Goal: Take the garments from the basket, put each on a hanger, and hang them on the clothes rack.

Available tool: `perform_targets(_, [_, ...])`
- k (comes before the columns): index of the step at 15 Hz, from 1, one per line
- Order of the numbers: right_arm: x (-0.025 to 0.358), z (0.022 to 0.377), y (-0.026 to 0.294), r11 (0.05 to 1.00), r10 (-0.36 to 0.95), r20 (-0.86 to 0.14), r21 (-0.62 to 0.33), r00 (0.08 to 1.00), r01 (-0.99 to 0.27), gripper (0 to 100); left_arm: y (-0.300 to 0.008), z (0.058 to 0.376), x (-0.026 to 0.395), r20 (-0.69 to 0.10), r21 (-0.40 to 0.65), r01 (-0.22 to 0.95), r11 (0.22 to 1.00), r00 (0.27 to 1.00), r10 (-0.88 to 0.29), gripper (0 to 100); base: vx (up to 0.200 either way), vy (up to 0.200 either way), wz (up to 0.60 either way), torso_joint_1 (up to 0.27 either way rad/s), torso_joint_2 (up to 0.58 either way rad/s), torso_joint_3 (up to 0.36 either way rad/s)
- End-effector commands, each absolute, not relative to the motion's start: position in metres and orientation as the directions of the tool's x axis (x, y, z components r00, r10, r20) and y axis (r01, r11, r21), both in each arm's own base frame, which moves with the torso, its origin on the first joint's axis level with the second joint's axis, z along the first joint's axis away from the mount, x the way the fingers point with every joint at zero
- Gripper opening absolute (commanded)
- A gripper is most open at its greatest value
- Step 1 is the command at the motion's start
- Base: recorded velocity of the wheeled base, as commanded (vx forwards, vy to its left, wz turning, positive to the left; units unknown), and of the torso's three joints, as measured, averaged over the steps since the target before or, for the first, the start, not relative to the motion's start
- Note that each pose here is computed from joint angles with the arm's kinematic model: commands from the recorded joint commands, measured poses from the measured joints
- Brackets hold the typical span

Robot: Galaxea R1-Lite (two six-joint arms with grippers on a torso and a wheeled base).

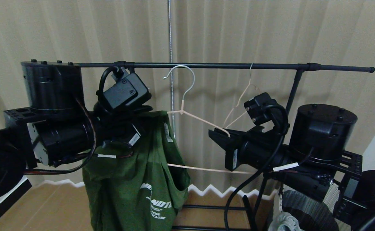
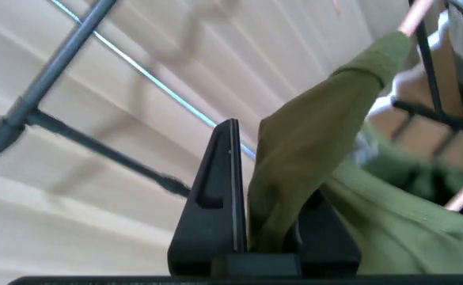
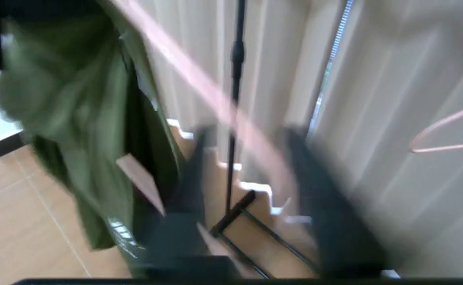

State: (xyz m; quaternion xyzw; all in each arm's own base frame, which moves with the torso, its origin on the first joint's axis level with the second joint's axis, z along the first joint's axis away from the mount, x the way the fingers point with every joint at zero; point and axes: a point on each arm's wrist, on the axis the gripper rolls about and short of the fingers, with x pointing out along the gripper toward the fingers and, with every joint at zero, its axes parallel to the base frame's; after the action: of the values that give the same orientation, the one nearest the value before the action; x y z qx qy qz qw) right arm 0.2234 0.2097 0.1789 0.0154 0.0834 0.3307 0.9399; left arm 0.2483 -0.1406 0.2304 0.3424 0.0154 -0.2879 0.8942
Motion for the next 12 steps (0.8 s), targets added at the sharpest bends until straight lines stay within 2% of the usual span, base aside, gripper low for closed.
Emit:
perform_targets(1, [0.224, 0.177, 0.21, 0.783, 0.621, -0.155, 0.082, 0.768, -0.617, 100, -0.141, 0.217, 0.25, -0.178, 0.613, 0.492, 0.618, 0.848, -0.498, 0, 0.0, 0.0, 0.0, 0.0, 0.0, 0.0])
perform_targets(4, [0.226, 0.18, 0.209, 0.79, 0.612, -0.143, 0.062, 0.778, -0.61, 100, -0.131, 0.217, 0.254, -0.179, 0.616, 0.458, 0.641, 0.873, -0.453, 0, 0.0, 0.0, 0.0, 0.0, 0.0, 0.0])
perform_targets(7, [0.236, 0.186, 0.193, 0.823, 0.566, -0.12, 0.025, 0.815, -0.568, 100, -0.125, 0.212, 0.255, -0.201, 0.617, 0.44, 0.652, 0.89, -0.41, 0, 0.0, 0.0, 0.0, 0.0, 0.0, 0.0])
perform_targets(10, [0.251, 0.19, 0.175, 0.861, 0.506, -0.063, -0.023, 0.86, -0.509, 100, -0.123, 0.203, 0.251, -0.228, 0.614, 0.455, 0.645, 0.884, -0.408, 0, 0.0, 0.0, 0.0, 0.0, 0.0, 0.0])
perform_targets(12, [0.256, 0.19, 0.168, 0.874, 0.482, -0.061, -0.029, 0.874, -0.485, 100, -0.123, 0.204, 0.251, -0.228, 0.614, 0.453, 0.646, 0.886, -0.405, 0, 0.0, 0.0, 0.0, 0.0, 0.0, 0.0])
